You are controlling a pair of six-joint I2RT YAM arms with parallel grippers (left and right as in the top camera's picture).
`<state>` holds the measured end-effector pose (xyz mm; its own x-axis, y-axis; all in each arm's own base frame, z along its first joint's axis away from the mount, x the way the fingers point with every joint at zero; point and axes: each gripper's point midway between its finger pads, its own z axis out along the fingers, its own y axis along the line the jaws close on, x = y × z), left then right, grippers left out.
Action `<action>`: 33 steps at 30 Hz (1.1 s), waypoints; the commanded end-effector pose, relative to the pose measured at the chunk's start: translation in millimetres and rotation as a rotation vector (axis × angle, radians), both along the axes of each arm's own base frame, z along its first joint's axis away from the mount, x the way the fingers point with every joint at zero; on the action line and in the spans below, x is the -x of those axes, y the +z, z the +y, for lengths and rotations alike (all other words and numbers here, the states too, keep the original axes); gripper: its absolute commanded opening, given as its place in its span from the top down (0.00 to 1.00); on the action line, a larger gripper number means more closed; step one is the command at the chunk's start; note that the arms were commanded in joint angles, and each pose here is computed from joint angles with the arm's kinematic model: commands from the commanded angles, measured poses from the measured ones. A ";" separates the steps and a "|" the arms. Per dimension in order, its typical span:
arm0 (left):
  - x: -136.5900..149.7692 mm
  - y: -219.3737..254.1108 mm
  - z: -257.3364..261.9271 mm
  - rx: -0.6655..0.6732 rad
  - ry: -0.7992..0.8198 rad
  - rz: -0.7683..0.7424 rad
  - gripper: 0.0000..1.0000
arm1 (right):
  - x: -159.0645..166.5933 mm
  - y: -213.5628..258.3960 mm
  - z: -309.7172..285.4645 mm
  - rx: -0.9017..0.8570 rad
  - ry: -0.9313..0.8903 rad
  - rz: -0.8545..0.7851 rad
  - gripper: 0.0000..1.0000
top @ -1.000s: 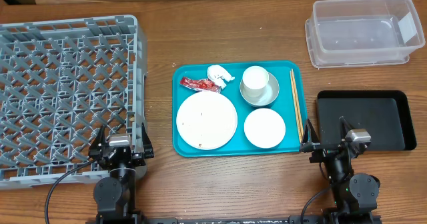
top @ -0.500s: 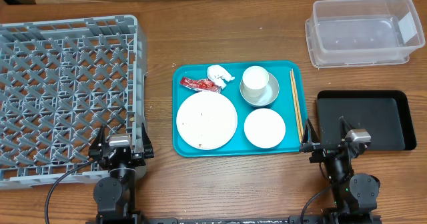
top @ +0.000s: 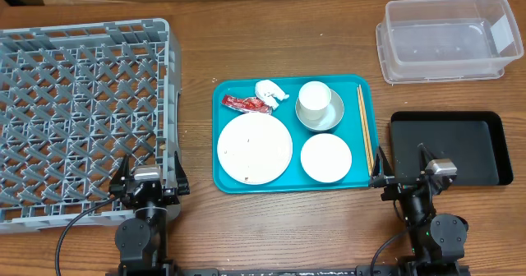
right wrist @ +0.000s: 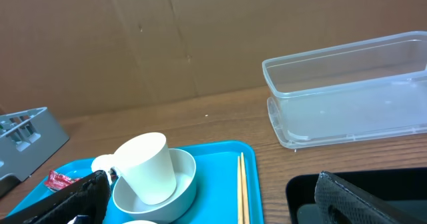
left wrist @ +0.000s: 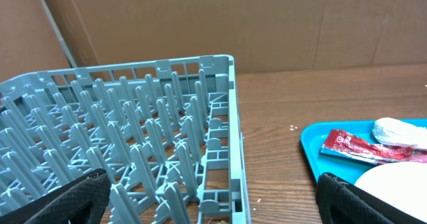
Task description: Sort waste into correct bins and load items into the dishwasher
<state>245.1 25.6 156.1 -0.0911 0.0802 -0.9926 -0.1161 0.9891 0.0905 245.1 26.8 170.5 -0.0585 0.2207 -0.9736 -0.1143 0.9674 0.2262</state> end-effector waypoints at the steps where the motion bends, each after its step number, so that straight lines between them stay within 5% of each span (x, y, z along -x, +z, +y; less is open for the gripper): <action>1: 0.4 1.0 1.1 -0.017 0.008 -0.007 0.00 | -0.3 -0.9 -3.7 -0.004 -0.019 -0.007 0.00; 28: -0.4 7.0 -2.4 0.002 -0.011 -0.034 0.00 | -0.3 -0.7 -3.7 -0.004 -0.019 -0.008 0.00; 33: 18.6 21.9 -103.0 0.462 -0.590 -0.008 0.00 | -0.3 -0.9 -3.7 -0.004 -0.019 -0.007 0.00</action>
